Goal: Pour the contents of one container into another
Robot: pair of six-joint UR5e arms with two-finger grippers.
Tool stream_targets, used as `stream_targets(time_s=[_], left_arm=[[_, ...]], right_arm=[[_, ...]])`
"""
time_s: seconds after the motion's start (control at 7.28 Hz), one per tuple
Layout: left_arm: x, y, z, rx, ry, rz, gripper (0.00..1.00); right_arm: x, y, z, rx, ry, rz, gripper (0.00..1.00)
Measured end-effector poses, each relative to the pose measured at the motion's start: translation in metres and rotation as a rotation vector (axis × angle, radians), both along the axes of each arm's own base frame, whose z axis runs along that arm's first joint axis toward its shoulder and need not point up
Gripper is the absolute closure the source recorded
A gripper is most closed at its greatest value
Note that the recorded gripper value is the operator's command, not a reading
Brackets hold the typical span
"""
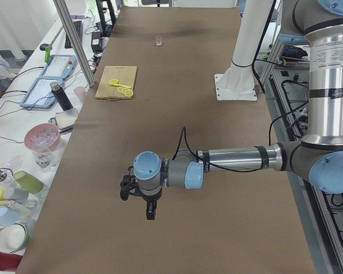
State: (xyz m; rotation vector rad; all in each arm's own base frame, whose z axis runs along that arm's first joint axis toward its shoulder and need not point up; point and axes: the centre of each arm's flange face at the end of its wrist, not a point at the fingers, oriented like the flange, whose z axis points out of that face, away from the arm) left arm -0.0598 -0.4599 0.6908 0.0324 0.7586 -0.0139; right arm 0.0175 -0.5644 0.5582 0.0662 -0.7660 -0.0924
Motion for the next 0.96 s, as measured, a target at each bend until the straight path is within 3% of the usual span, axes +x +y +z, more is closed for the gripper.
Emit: stream_targets(time_s=[0.41,0.82,0.96], left_arm=[[0.000,0.000,0.000,0.001,0.000,0.000,0.01],[0.000,0.000,-0.001,0.005,-0.001,0.001,0.01],[0.000,0.000,-0.001,0.006,0.000,0.002,0.01]], right_arm=[[-0.009,-0.001,-0.009,0.036,-0.051,-0.014,0.00],[-0.064,-0.003,-0.020,0.198,-0.083,-0.113,0.00],[-0.075,0.003,-0.018,0.237,-0.099,-0.113,0.00]])
